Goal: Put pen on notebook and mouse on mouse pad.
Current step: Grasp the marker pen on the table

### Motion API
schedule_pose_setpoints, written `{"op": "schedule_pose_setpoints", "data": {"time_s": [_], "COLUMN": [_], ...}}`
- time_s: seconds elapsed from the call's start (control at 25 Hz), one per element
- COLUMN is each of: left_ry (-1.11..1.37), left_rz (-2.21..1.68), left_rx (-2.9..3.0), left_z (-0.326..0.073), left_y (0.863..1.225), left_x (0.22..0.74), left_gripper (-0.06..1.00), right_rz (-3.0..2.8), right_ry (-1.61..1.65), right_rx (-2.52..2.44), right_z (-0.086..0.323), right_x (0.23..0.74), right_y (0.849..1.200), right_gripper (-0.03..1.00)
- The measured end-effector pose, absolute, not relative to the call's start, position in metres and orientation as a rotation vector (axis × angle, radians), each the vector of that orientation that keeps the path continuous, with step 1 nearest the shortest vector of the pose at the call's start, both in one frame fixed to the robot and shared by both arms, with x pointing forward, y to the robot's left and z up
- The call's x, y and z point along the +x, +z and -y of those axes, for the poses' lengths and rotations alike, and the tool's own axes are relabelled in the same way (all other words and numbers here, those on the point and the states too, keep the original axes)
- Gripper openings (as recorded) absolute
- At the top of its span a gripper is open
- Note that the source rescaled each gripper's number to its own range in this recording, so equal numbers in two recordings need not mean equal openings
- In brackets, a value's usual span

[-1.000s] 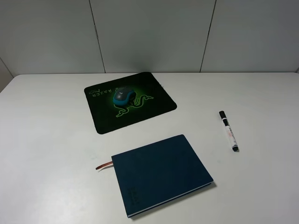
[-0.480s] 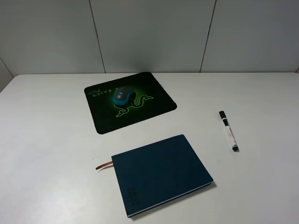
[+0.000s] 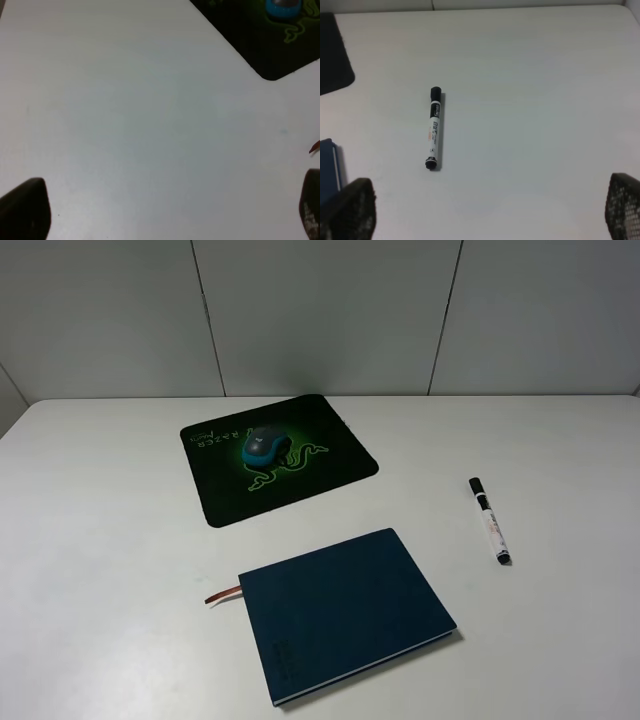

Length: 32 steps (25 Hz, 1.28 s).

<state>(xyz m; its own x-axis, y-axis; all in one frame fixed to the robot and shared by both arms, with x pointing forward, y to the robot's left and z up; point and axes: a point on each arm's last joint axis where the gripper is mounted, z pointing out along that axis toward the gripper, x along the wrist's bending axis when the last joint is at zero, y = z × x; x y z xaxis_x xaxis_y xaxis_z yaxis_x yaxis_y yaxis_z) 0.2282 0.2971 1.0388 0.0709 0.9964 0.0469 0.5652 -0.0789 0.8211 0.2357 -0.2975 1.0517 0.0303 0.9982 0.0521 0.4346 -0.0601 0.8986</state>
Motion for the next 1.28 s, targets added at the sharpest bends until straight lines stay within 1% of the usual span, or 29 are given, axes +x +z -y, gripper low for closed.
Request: {"op": "schedule_pose_setpoints", "data": {"time_s": [1.28], "left_ry": [0.869], "left_rz": [-1.561], "left_rx": [1.72], "left_z": [-0.2971], "left_y": [1.0388], "left_x": [0.2282], "left_gripper": [1.0], "right_rz": [-1.491], "right_ry": [0.991], "right_rx": [1.588], "right_z": [0.2975], "right_x": [0.2357], "right_y": [1.0517], "right_gripper": [1.0]}}
